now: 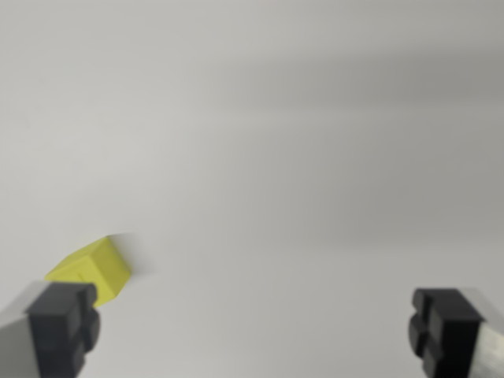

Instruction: Pick yellow cube

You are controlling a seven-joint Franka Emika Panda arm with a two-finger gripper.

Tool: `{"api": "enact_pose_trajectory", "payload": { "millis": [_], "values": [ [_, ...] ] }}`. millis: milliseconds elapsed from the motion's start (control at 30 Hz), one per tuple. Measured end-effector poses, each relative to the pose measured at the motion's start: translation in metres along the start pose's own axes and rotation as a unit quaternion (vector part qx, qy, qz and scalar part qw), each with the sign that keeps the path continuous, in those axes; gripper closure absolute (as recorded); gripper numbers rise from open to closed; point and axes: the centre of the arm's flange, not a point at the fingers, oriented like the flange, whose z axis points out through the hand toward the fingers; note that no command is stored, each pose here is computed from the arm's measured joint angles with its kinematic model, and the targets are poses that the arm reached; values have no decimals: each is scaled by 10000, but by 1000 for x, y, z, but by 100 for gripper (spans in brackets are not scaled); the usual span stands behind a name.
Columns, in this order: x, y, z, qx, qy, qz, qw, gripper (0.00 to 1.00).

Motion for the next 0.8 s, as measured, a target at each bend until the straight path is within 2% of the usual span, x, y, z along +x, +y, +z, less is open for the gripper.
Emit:
{"api": "enact_pose_trajectory", "payload": {
  "millis": [133, 233, 800],
  "values": [
    [0, 0, 0, -1, -1, 0, 10000, 0],
    [-2, 0, 2, -6, -9, -50, 10000, 0],
    [-37, -1, 41, -8, -58, -431, 9991, 0]
  ]
}}
